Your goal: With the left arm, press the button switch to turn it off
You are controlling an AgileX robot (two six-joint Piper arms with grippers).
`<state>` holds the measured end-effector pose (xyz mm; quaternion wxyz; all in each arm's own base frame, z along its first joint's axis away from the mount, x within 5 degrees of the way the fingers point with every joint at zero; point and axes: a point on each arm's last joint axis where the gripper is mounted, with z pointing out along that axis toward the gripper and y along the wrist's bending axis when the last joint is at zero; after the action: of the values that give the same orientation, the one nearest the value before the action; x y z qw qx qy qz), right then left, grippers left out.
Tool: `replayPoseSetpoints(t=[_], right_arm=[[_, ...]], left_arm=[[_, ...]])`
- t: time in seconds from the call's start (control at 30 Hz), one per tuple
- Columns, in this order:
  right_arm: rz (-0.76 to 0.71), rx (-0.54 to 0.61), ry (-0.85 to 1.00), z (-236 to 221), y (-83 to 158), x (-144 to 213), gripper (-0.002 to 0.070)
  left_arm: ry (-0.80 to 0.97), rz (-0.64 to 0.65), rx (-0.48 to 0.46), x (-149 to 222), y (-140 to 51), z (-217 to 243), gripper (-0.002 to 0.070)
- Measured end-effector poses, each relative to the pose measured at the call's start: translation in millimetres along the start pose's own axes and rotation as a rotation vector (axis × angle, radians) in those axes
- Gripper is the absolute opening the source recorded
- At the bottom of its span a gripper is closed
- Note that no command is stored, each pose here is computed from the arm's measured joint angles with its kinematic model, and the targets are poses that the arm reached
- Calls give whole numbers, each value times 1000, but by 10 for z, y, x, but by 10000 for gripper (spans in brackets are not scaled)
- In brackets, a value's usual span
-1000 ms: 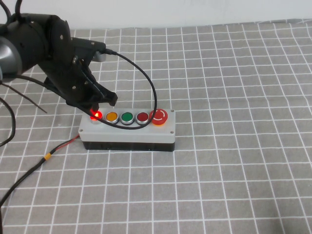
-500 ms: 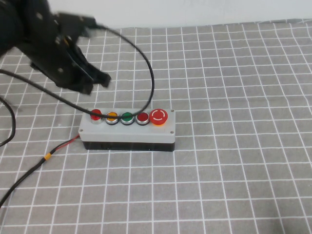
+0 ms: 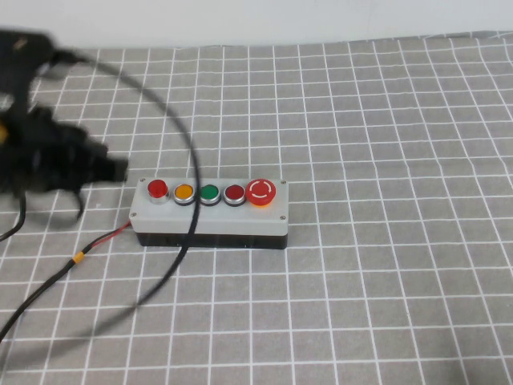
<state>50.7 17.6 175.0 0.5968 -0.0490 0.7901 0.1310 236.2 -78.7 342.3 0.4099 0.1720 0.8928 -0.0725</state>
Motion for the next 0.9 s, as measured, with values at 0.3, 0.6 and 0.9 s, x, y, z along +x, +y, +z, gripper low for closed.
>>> replayPoseSetpoints(t=[0.3,0.6,0.9], right_arm=[[0,0,0,0,0,0,-17],[0,0,0,0,0,0,-16],[0,0,0,0,0,0,-16]], left_arm=[[-361,-81,13,779,-86,-644,-3],[-372,-75,37,1560,-160,-857,-3],[-373,42,-52,1732,-107,-789,-3]])
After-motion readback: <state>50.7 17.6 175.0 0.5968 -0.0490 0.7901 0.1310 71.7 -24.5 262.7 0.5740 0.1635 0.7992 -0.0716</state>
